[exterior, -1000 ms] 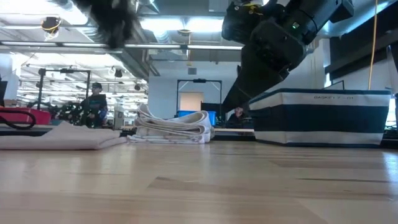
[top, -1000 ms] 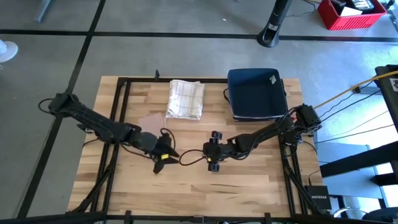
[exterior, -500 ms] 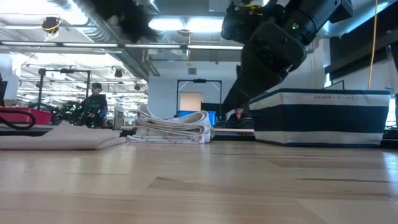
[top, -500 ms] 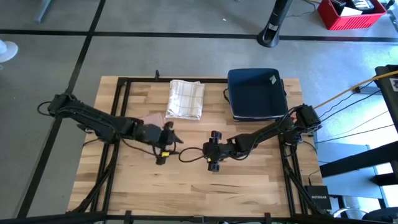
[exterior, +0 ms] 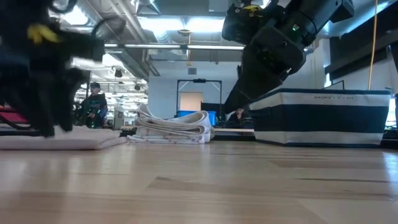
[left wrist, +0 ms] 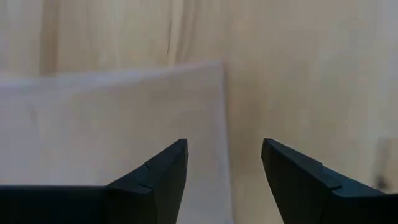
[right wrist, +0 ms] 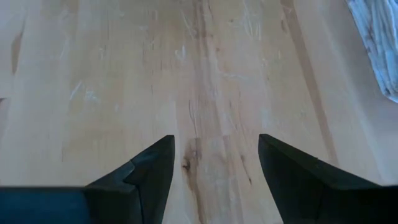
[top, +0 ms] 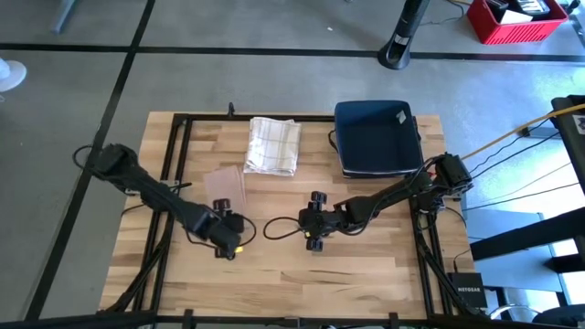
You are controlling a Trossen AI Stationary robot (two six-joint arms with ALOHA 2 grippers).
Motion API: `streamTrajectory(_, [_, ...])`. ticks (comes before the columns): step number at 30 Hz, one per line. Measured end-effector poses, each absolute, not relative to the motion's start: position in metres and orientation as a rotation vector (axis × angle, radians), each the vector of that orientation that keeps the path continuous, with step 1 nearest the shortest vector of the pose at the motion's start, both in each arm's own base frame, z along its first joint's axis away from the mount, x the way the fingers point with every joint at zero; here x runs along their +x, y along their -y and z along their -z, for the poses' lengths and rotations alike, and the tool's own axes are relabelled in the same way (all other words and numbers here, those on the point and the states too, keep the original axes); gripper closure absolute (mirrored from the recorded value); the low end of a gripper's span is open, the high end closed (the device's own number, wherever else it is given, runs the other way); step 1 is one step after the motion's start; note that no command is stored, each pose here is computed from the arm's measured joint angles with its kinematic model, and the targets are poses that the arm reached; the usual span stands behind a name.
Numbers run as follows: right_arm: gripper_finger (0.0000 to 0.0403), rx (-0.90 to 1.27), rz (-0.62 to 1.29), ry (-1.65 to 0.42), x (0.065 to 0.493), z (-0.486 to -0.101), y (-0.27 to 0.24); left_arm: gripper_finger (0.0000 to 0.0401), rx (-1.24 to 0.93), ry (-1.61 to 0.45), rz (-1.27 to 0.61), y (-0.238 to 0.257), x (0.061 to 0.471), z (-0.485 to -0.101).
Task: Fold towel
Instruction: Stack the pink towel on the white patterned towel
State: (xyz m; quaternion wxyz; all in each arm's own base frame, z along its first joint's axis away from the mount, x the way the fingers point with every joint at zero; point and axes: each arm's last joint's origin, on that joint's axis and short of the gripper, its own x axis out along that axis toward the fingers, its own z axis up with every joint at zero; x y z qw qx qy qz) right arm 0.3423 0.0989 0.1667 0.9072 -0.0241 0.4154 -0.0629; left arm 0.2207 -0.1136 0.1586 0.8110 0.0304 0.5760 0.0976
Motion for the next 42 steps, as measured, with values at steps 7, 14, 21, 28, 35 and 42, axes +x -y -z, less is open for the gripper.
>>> streamTrajectory(7, [0.0171,-0.050,0.130,-0.858,0.342,-0.167,-0.099,0.0208,0.055,-1.317,-0.320,0.116,0.225,-0.132])
streamTrajectory(14, [0.0171,-0.049,0.130,-0.857,0.342,-0.167,-0.099,0.0214,0.089,-1.331,-0.387,0.114,0.223,-0.128])
streamTrajectory(21, [0.0171,-0.048,0.131,-0.856,0.342,-0.167,-0.099,0.0273,0.164,-1.305,-0.477,0.107,0.218,-0.124])
streamTrajectory(28, [0.0171,-0.047,0.130,-0.856,0.342,-0.167,-0.099,0.0350,0.160,-1.285,-0.476,0.105,0.216,-0.118])
streamTrajectory(35, [0.0171,-0.046,0.129,-0.853,0.343,-0.167,-0.099,0.0396,0.154,-1.216,-0.452,0.107,0.222,-0.117])
streamTrajectory(42, [0.0171,-0.086,0.056,-0.810,0.342,-0.170,-0.113,0.0399,0.058,-1.097,-0.316,0.120,0.242,-0.125])
